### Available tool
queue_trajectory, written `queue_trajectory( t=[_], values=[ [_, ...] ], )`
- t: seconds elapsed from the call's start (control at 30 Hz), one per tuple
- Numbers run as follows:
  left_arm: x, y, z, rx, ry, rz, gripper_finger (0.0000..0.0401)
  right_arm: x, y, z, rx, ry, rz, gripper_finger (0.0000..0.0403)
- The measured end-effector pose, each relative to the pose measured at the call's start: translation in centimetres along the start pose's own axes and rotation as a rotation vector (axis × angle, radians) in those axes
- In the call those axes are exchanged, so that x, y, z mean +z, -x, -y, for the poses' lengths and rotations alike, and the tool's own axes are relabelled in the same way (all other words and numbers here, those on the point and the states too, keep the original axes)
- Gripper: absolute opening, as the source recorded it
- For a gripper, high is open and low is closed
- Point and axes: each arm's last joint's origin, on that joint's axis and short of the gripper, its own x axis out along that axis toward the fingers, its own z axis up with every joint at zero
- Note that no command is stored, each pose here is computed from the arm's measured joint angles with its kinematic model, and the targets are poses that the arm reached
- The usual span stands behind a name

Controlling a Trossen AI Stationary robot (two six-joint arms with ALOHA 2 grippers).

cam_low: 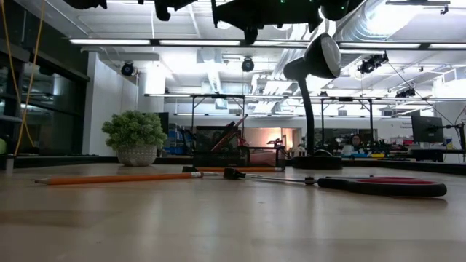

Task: Pick and place office supplies into organizer
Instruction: Put the black pen into the black desk organizer

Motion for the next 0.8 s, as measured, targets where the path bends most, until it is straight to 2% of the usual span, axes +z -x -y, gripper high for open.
queue_trajectory(
  t=[0.17,0.33,0.63,0.8],
  values=[
    [0.0,0.0,0.0,0.001,0.0,0.001,0.0148,0.8,-0.1,0.0,0.008,0.009,0.0,0.0017],
    [0.2,0.1,-0.1,0.001,0.001,0.006,0.0175,2.3,-0.2,0.0,0.008,0.055,-0.024,0.0017],
    [0.6,0.5,-0.3,0.011,-0.018,0.004,0.0168,4.0,0.0,0.4,-0.026,0.119,-0.066,0.0016],
    [0.9,1.1,-0.5,0.003,-0.028,-0.028,0.0161,3.9,0.2,0.9,-0.057,0.122,-0.078,0.0015]
  ],
)
